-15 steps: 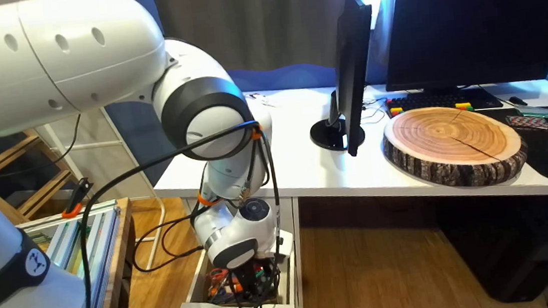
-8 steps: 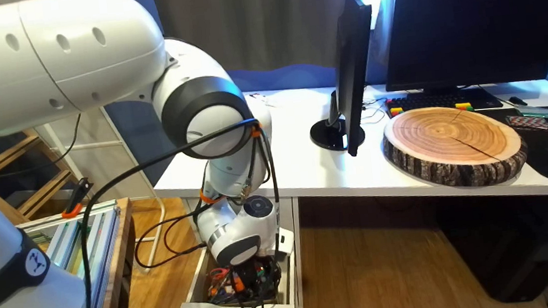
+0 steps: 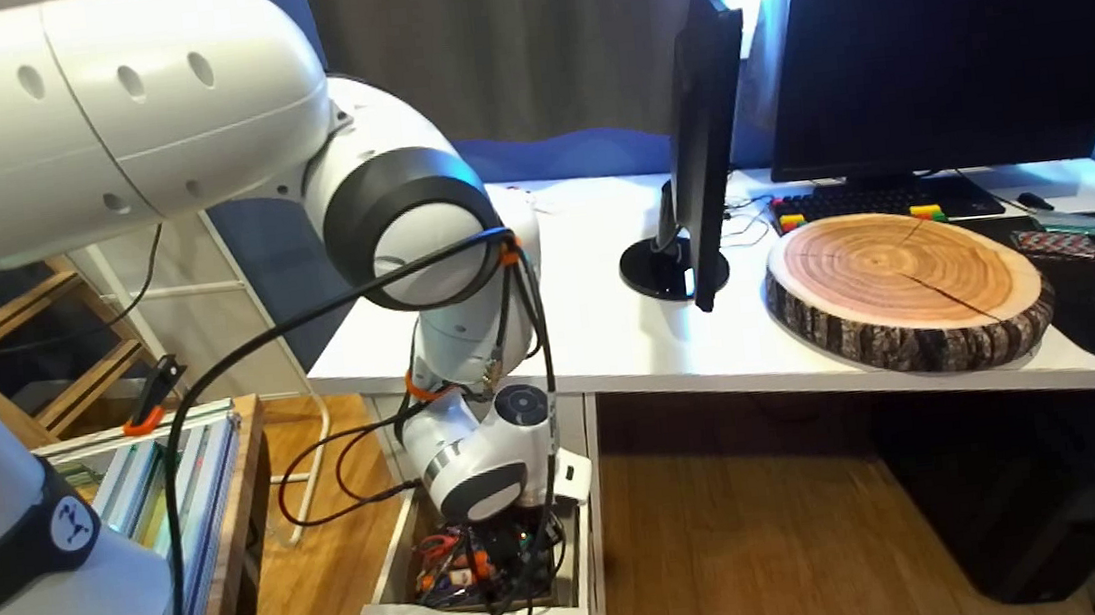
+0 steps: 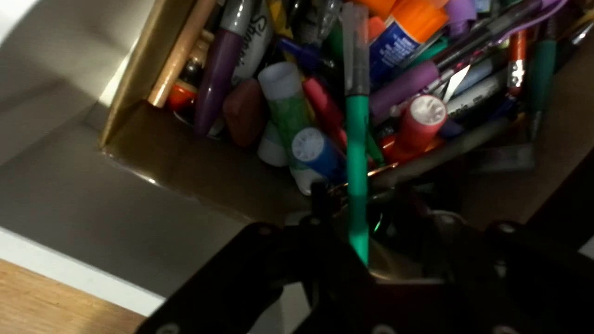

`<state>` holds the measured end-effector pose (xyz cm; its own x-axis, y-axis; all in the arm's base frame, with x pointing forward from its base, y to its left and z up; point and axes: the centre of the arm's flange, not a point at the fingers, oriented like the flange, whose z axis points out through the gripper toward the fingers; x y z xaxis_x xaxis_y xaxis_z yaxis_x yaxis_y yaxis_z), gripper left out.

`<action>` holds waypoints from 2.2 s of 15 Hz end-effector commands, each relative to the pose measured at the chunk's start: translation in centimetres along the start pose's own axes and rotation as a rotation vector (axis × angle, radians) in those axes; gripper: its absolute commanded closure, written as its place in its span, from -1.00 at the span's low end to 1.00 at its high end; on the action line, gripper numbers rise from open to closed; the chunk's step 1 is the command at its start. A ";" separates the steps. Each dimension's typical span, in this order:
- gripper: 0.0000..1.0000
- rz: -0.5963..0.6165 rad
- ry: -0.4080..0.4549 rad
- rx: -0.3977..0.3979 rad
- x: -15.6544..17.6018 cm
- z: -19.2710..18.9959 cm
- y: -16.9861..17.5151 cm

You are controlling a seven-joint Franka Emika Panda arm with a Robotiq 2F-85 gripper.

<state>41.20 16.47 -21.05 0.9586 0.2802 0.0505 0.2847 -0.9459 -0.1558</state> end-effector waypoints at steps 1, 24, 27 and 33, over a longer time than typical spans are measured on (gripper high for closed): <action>0.78 0.036 -0.003 -0.013 0.7 4.8 0.2; 0.94 0.002 0.105 -0.043 -4.1 -8.1 -1.2; 0.94 -0.016 0.135 -0.049 -4.4 -10.8 -2.0; 0.94 -0.044 0.175 -0.083 -5.5 -17.4 -3.6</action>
<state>36.55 15.64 -8.70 0.9348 0.2813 0.2167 0.3098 -0.9443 -0.1108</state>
